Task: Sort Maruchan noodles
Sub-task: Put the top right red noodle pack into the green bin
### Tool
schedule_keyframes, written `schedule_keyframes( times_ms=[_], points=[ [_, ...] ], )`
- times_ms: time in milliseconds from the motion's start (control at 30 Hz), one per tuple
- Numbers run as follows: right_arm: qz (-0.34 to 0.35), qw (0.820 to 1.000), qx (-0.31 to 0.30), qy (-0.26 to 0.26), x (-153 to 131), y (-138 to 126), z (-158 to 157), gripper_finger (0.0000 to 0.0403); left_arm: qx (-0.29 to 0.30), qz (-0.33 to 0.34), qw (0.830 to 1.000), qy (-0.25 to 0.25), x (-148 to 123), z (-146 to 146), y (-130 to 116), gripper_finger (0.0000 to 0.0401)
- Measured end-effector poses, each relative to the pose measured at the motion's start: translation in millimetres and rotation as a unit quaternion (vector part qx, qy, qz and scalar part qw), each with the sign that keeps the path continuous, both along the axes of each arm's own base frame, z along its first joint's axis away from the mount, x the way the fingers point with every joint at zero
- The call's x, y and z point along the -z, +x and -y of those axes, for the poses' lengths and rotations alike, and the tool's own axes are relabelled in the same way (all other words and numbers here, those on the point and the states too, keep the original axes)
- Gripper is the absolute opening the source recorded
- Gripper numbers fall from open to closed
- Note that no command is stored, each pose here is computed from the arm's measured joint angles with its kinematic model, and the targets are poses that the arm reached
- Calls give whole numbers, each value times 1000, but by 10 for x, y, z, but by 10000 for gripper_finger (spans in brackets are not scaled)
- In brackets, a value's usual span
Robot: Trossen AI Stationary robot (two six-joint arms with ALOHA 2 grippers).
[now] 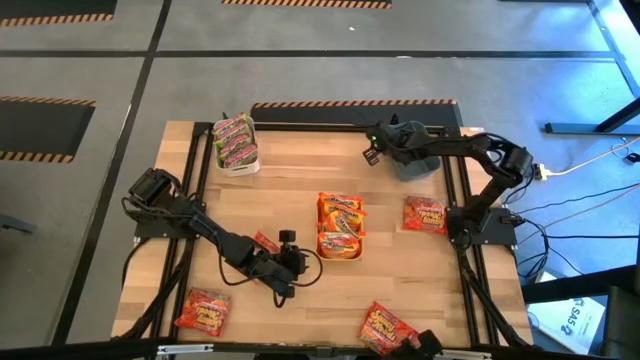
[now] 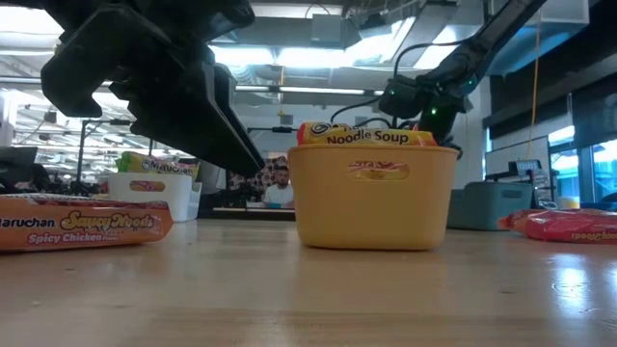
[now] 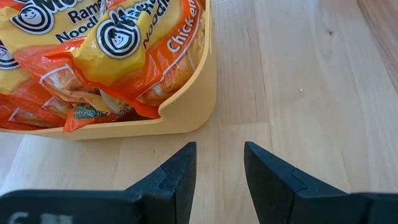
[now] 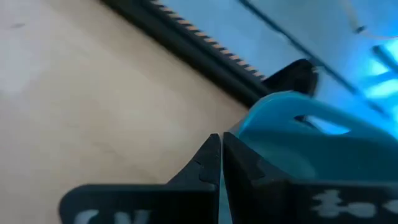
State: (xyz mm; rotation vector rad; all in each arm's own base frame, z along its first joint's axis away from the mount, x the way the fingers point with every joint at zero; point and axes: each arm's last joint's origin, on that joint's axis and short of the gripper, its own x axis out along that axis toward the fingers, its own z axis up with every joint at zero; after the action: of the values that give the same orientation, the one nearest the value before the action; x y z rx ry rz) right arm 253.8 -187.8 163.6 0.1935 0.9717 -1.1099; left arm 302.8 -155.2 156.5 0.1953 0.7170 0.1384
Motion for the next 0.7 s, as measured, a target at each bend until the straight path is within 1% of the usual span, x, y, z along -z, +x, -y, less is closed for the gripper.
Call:
schedule_keyframes(
  times_ms=[200, 333, 433, 500, 567, 700],
  points=[
    [-13, 1000, 8, -11, -3, -22, 21, 3, 0, 0, 1000, 0, 0, 0, 0, 128],
    [-54, 998, 28, -29, -14, -57, 15, 3, 0, 0, 1000, 0, 0, 0, 0, 128],
    [-56, 998, 12, -18, -100, -17, -13, 3, 0, 0, 1000, 0, 0, 0, 0, 128],
    [-62, 998, -14, -11, -224, 17, -105, 3, 0, 0, 1000, 0, 0, 0, 0, 128],
    [-68, 997, -42, -7, -376, 22, -272, 3, 0, 0, 1000, 0, 0, 0, 0, 128],
    [-91, 992, -85, 2, -653, -122, -727, 3, 0, 0, 1000, 0, 1, -1, -1, 128]
  ],
)
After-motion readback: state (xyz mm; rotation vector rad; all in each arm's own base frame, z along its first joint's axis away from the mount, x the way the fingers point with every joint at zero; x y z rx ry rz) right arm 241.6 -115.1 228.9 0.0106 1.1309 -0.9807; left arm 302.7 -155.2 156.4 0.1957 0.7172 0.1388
